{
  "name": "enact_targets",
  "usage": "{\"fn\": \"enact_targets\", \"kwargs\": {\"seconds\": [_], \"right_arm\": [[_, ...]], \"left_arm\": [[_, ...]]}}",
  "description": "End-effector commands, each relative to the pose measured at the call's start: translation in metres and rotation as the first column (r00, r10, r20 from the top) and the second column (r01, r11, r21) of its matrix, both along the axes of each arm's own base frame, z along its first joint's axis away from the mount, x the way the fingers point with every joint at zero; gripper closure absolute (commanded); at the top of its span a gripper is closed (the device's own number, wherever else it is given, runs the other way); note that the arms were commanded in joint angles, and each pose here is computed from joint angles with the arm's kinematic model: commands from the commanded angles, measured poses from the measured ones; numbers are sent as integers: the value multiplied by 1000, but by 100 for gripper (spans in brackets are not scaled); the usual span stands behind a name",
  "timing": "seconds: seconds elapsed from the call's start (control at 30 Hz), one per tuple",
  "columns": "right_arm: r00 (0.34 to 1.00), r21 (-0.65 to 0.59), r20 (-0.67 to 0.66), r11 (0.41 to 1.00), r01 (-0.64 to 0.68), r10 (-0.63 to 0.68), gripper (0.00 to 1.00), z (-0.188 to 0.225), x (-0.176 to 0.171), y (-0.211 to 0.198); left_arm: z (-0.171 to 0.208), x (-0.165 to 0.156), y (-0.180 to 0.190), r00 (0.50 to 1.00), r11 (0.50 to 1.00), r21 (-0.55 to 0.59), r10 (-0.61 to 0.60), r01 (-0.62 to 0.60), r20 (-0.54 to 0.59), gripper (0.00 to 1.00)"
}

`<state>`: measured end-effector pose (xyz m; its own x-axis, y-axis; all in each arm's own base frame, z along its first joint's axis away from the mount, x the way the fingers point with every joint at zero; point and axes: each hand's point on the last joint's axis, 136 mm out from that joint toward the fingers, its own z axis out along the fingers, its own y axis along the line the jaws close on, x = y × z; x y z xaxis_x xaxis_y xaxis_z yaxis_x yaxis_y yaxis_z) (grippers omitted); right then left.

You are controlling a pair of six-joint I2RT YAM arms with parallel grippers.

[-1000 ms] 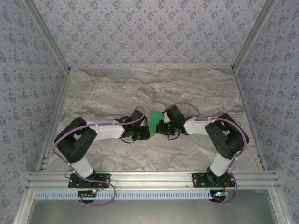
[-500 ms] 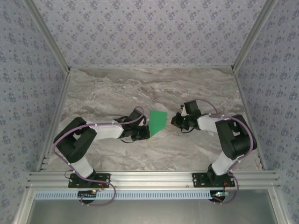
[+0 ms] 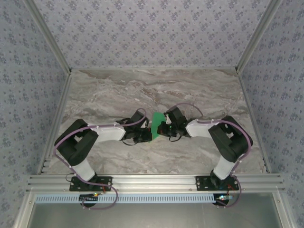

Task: Fold a paper plane with a square sheet of paper (pick it up from the middle)
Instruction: Third fold the triangle at the center of the table.

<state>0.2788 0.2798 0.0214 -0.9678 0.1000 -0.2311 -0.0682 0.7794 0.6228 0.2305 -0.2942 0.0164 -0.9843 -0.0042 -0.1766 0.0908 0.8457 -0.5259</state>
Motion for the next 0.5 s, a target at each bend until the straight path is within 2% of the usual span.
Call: {"fn": "enact_targets", "kwargs": {"seconds": [0.0,0.17,0.23,0.33,0.47], "right_arm": [[998,-16,-22,999,50,-50,98,-9,10,-13],[986,-98,-45,983,157,-162,99,-28,21,-72],[983,-114,-38,979,172,-177,100,-26,23,-82],[987,-95,-13,983,157,-159,100,-11,24,-76],[989,-57,52,989,140,-137,99,18,24,-58]], "left_arm": [[-45,-33,56,991,969,247,29,4,-130,100],[-46,-35,58,992,968,250,20,13,-128,100],[-43,-35,56,993,971,239,8,22,-121,100],[-29,-29,46,996,981,188,-25,42,-89,100],[13,-14,26,998,994,88,-63,62,14,97]]}}
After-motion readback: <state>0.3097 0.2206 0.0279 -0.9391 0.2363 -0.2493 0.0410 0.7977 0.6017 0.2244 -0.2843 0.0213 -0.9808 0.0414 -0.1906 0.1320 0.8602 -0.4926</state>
